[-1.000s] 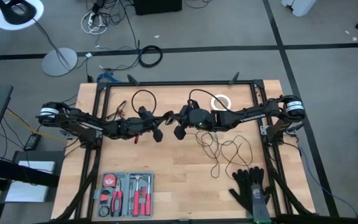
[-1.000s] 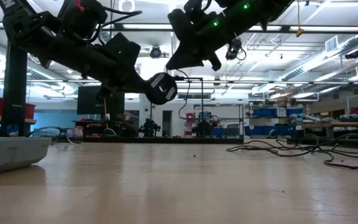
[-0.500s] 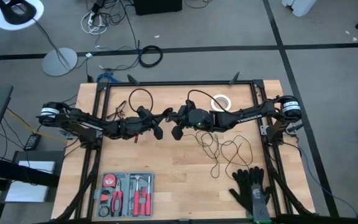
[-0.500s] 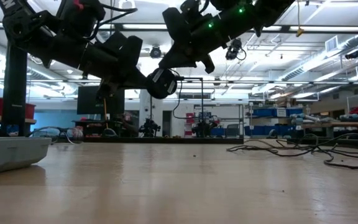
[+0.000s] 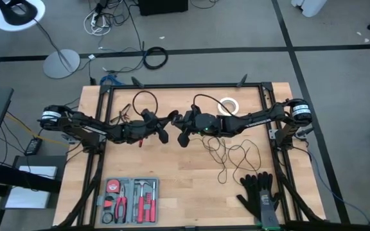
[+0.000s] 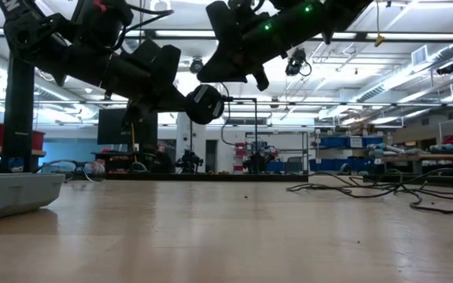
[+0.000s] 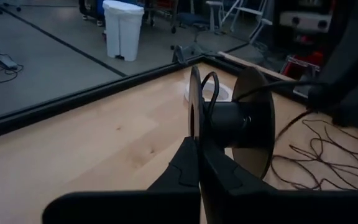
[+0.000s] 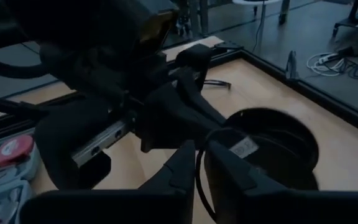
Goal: Coil cords
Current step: Coil the black wire on the black spool
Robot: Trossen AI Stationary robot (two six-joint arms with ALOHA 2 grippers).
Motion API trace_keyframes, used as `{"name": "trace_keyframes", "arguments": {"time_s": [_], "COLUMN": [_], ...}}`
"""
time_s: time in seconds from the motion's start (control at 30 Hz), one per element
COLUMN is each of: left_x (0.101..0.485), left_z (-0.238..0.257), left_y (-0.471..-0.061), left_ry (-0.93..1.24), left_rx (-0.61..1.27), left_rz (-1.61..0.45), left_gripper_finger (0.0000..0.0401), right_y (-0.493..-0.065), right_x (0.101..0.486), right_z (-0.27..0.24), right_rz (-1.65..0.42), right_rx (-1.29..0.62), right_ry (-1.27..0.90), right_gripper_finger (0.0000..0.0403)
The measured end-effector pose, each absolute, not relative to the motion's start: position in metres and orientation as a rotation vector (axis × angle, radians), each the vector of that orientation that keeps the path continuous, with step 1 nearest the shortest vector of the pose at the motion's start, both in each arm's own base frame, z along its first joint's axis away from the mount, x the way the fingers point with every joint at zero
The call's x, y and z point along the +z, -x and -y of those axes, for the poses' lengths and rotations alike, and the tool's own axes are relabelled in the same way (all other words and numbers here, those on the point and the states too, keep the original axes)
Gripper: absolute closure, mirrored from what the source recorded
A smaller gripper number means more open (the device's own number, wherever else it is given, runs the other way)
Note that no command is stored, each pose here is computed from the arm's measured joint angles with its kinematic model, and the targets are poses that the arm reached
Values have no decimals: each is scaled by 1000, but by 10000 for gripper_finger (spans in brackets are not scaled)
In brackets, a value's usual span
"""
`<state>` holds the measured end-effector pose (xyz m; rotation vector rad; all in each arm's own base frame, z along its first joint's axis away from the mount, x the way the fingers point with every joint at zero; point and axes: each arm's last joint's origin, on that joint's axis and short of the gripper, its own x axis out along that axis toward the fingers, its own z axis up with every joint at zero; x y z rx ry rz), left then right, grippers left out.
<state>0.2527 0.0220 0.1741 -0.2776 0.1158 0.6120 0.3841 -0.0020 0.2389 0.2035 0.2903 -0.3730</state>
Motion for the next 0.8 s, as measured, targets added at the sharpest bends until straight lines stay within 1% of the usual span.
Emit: {"name": "trace_keyframes", "arguments": {"time_s": [0.23,0.53,0.67,0.8], "left_x": [172,171,171,169], "left_z": [-23,-23,-23,-23], "left_y": [-252,-252,-251,-251], "left_ry": [268,261,259,255], "left_rx": [633,641,642,643], "left_rz": [-133,-145,-151,-164], "left_gripper_finger": [401,401,401,401], "right_y": [-381,-370,-360,-343], "right_x": [244,243,242,255], "right_z": [-8,-29,-36,-51], "right_rz": [-302,-403,-469,-471], "right_rx": [-349,-310,-399,-489], "right_ry": [-174,-121,-78,-35], "right_gripper_finger": [343,344,344,344]}}
